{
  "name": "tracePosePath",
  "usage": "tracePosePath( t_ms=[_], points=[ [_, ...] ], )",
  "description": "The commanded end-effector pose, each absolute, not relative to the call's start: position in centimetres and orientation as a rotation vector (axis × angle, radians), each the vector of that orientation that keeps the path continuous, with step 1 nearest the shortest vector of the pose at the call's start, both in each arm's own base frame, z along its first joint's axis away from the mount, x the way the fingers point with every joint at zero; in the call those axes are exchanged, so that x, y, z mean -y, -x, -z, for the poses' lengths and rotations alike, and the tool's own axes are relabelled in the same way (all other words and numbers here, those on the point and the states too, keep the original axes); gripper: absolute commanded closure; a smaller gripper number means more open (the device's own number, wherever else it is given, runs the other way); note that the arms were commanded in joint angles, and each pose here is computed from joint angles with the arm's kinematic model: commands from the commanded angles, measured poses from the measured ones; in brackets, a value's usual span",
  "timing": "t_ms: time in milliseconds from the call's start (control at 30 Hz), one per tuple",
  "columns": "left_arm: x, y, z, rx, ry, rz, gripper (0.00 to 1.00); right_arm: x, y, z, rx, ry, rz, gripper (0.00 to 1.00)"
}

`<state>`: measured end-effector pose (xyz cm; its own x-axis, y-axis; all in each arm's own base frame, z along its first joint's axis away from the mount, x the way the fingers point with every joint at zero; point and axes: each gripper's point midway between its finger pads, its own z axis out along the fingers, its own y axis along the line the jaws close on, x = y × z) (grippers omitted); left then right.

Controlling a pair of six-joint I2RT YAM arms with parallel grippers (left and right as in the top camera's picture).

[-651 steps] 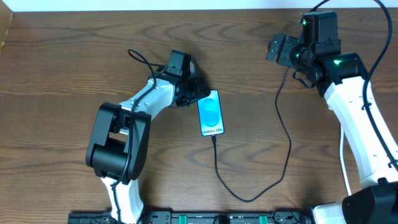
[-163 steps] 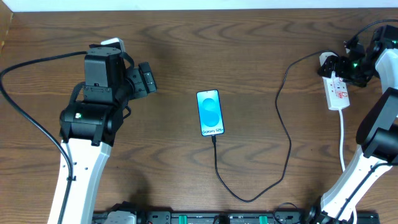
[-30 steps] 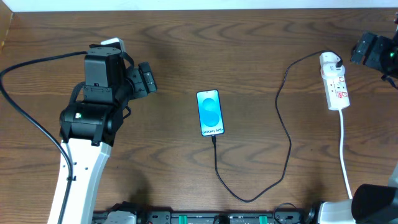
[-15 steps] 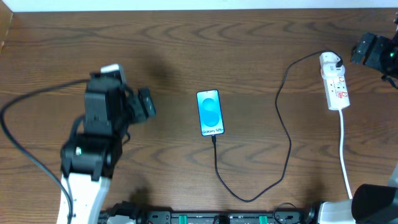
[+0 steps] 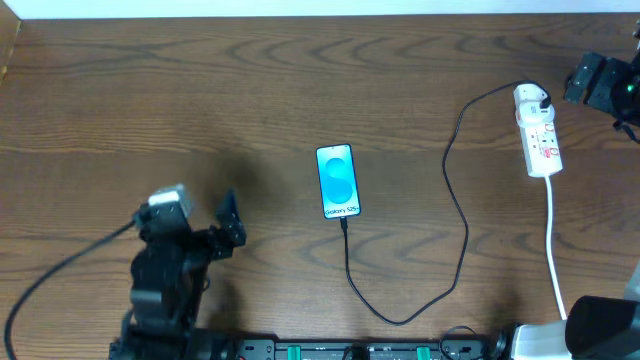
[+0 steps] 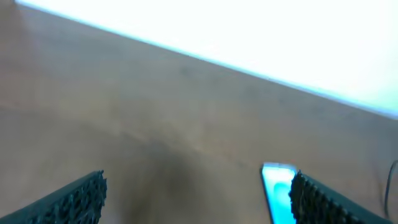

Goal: Plug charger to phone and switch on socket

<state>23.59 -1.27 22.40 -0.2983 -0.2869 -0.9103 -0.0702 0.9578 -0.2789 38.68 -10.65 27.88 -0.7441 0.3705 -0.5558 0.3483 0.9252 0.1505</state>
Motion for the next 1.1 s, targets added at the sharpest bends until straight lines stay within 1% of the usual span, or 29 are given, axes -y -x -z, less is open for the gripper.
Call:
tracePosePath(
  t_ms=[0,233,500,767,967,1067],
  points=[
    [0.2,-23.3,-22.6,-1.751,0.286,0.195,0.06,10.6,-38.6,-28.3,-2.464,-0.524,-0.049,0.01],
    [-0.6,-23.6,-23.8,-1.478,0.292,0.218,0.07,10.6,-38.6,-28.3,-2.464,-0.524,-0.049,0.01],
    [-0.6,-24.1,-23.1,-1.342,0.28,0.241,0.06,10.6,-38.6,-28.3,-2.464,-0.523,-0.049,0.01],
    [-0.6,-24.7,-19.2,-1.475,0.294,0.216,0.07,10.6,-38.6,-28.3,-2.464,-0.523,-0.049,0.01],
    [-1.3,-24.5,-14.5,-1.661,0.336,0.163,0.06,10.5,-38.6,-28.3,-2.465,-0.523,-0.049,0.01],
    [-1.6,-24.3,-13.7,-1.691,0.346,0.152,0.07,10.6,-38.6,-28.3,-2.464,-0.524,-0.049,0.01]
  ],
)
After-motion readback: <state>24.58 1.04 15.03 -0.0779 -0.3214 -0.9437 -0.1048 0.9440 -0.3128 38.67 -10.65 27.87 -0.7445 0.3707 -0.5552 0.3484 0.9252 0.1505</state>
